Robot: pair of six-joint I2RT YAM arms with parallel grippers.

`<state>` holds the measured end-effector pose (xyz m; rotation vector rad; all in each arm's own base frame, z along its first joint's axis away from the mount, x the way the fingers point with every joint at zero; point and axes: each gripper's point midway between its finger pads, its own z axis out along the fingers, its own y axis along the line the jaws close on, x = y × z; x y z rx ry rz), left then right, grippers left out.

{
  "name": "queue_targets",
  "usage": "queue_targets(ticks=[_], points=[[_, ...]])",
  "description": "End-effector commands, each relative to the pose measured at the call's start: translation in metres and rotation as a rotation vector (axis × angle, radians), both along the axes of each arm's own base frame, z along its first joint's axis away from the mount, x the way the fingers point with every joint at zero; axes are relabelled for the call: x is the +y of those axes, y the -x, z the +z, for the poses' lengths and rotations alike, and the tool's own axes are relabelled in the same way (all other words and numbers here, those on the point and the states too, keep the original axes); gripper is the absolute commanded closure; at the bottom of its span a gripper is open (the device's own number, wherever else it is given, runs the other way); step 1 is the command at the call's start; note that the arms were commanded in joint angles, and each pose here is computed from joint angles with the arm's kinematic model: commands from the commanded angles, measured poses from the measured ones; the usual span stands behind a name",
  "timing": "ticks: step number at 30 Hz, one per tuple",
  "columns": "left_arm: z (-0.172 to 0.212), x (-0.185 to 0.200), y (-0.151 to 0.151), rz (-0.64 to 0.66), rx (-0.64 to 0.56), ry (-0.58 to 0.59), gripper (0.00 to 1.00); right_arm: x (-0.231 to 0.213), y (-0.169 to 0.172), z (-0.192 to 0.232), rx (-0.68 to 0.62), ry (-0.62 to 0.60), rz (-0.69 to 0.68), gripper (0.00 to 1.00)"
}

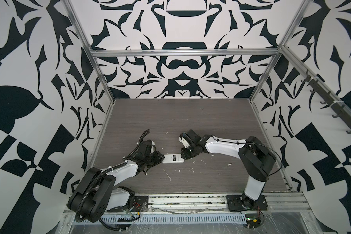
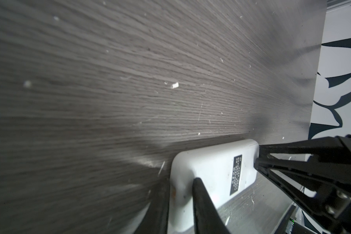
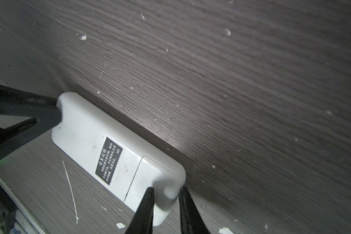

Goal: Load the batteries into the remote control
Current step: 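Open the left gripper to release the remote while the right gripper withdraws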

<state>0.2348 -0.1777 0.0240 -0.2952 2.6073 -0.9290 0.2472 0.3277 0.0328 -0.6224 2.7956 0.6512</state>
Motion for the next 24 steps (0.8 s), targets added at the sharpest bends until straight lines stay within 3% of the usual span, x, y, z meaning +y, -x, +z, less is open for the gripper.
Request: queue_targets(ticks=[1, 24], points=[[-0.019, -0.003, 0.028, -0.04, 0.109, -0.007, 0.77, 0.027, 0.023, -0.008, 0.029, -0.046, 0.081, 0.76], [-0.006, 0.007, 0.028, -0.029, 0.08, -0.062, 0.78, 0.008, 0.022, 0.014, -0.047, 0.023, 0.118, 0.67]])
